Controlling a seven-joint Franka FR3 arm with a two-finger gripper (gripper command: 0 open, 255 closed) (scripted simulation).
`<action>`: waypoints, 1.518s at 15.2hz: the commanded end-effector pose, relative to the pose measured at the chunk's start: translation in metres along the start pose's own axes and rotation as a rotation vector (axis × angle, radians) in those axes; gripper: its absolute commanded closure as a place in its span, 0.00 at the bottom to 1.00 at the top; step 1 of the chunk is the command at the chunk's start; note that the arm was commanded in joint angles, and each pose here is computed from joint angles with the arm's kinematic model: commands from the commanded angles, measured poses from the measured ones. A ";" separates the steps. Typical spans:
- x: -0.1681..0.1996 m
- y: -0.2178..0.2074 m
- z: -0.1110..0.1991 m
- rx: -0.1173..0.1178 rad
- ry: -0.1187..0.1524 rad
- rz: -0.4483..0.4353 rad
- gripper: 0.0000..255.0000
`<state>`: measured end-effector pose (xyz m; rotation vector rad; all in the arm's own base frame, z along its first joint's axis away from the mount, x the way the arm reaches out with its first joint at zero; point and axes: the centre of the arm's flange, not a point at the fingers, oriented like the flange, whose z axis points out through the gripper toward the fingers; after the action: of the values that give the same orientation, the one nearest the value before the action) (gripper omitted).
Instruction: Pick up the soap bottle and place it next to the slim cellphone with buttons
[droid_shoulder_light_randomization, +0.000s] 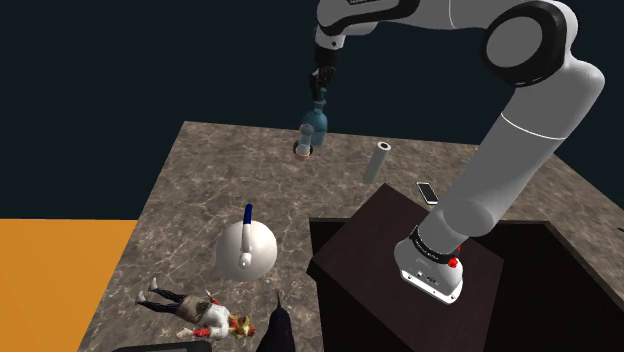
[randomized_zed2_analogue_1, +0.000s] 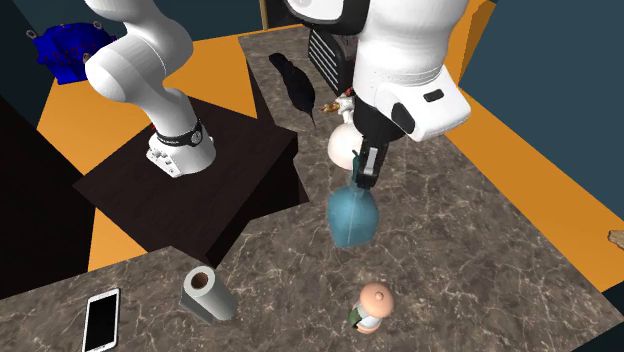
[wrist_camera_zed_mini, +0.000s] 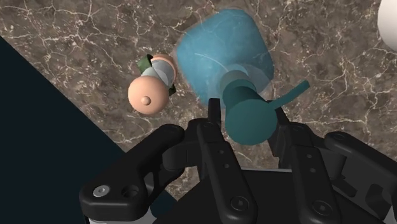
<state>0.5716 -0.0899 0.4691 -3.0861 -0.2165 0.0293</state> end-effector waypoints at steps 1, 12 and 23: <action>-0.001 -0.001 -0.011 0.000 0.000 0.000 1.00; -0.002 -0.003 -0.069 0.000 0.000 0.000 1.00; -0.075 0.026 -0.093 0.000 0.000 0.000 1.00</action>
<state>0.5157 -0.1226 0.5625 -3.0867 -0.2155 0.0301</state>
